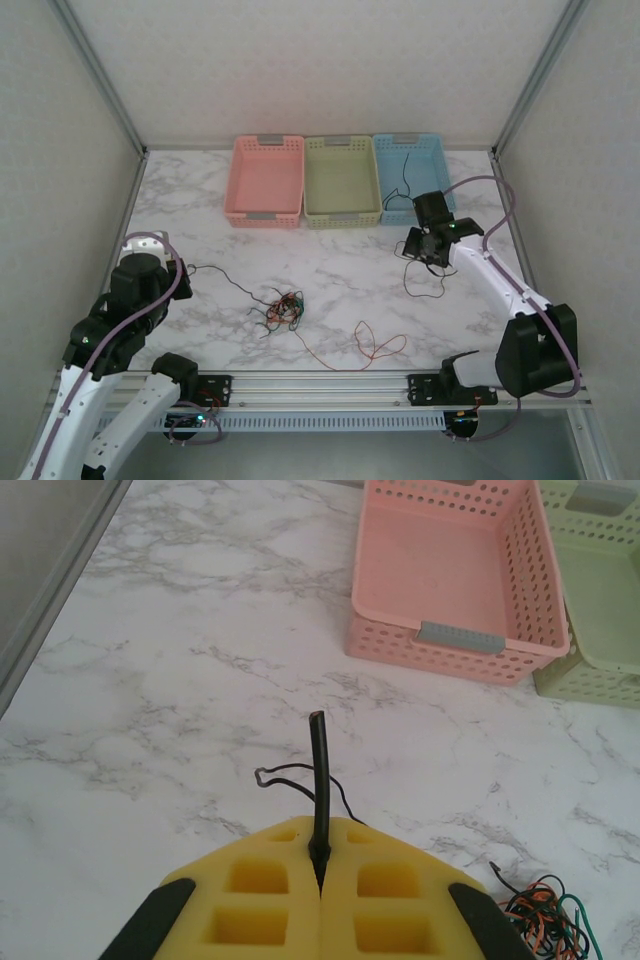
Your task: Untangle the cables
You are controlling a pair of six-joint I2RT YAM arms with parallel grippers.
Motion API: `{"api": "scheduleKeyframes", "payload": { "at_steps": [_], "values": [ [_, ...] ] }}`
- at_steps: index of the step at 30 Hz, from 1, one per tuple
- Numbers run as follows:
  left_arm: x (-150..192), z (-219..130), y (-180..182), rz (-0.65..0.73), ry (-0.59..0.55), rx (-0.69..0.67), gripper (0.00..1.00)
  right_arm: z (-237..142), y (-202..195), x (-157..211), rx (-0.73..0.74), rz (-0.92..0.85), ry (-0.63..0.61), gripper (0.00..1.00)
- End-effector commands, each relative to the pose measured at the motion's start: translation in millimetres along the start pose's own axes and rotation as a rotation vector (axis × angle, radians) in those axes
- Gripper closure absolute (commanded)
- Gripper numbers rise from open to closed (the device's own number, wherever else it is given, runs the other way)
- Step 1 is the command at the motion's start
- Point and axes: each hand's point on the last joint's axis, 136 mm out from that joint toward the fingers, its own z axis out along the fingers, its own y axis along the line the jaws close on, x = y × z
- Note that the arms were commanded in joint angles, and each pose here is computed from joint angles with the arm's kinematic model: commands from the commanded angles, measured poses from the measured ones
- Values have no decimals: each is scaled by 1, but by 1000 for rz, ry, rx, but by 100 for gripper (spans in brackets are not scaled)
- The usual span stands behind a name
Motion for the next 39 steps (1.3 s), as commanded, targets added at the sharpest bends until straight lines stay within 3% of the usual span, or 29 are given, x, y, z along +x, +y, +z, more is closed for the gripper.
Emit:
{"api": "scheduleKeyframes", "payload": {
  "at_steps": [1,11,17,26,29,33,39],
  "values": [
    [6,4,-3,-16,24,20,100,12,-19,5,82,10,41,99],
    [7,4,-4,-15,28,24,100,65,-18,38,90,31,183,81],
    [6,4,-4,-16,27,24,100,84,-8,48,47,37,240,76],
    [7,5,-5,-15,29,27,100,86,-12,44,74,34,220,64],
    [7,5,-5,-15,31,26,100,83,-23,41,145,26,213,60],
    [7,5,-5,-15,30,29,100,81,-28,37,169,19,186,50],
    [7,5,-6,-15,31,29,100,90,-23,31,163,-8,184,48]
  ]
}}
